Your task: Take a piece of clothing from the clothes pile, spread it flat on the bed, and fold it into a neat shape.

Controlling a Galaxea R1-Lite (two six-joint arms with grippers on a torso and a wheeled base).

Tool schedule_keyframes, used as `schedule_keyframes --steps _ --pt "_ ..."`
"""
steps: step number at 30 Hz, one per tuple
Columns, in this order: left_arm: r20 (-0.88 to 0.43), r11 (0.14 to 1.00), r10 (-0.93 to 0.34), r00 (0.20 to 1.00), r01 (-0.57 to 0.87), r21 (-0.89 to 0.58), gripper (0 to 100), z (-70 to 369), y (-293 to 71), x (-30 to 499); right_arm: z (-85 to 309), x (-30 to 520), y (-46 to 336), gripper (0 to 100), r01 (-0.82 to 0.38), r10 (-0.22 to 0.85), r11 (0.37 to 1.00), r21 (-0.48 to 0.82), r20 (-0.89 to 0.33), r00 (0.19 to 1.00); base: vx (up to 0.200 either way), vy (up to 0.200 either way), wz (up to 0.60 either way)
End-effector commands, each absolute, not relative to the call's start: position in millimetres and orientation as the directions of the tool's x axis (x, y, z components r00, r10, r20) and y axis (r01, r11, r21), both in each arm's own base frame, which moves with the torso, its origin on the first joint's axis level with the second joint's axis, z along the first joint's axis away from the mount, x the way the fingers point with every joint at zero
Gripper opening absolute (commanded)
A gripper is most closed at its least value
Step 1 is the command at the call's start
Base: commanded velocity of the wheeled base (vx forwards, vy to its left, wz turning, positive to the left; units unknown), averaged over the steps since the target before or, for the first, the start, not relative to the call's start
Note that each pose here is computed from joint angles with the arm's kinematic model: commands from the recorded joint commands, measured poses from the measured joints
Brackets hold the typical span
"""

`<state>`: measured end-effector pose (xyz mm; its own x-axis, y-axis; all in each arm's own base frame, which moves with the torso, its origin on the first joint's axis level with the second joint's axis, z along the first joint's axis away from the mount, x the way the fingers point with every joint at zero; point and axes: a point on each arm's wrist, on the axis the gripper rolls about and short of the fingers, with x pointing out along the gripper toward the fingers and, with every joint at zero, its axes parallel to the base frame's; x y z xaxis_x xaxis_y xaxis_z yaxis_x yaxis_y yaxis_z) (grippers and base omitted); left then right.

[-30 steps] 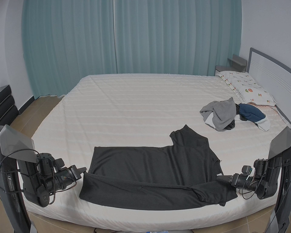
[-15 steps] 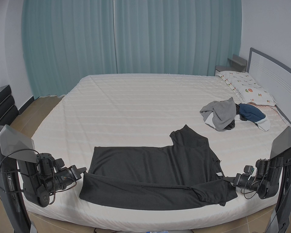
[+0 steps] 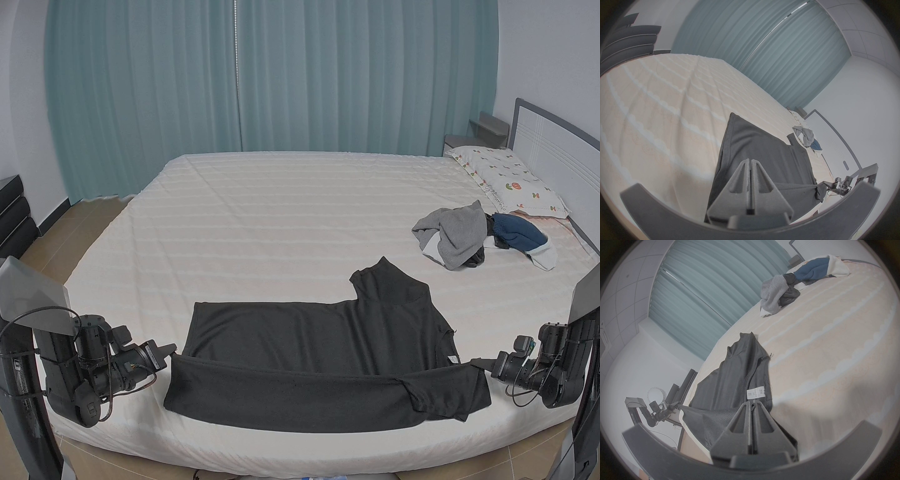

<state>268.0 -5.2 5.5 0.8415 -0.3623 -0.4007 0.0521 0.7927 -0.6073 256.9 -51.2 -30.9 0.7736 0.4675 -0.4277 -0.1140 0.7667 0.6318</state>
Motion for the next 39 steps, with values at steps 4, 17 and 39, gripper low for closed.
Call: schedule_keyframes --steps 4,17,39 --pt "-0.370 0.811 -0.354 0.859 0.085 -0.578 0 23.4 -4.4 252.7 -6.6 253.6 -48.6 0 -0.158 0.464 0.772 0.616 -0.375 0.803 0.000 0.000 0.00" --pt "-0.386 0.846 -0.300 0.872 0.057 -0.530 0 35.3 -1.0 227.7 25.8 225.5 -40.8 0 -0.182 0.463 0.771 0.611 -0.340 0.818 0.000 0.000 0.00" --pt "-0.465 0.852 -0.299 0.833 0.013 -0.524 0 49.4 1.7 196.1 45.6 195.9 -35.3 0 -0.141 0.448 0.771 0.621 -0.372 0.813 0.000 0.000 0.00"
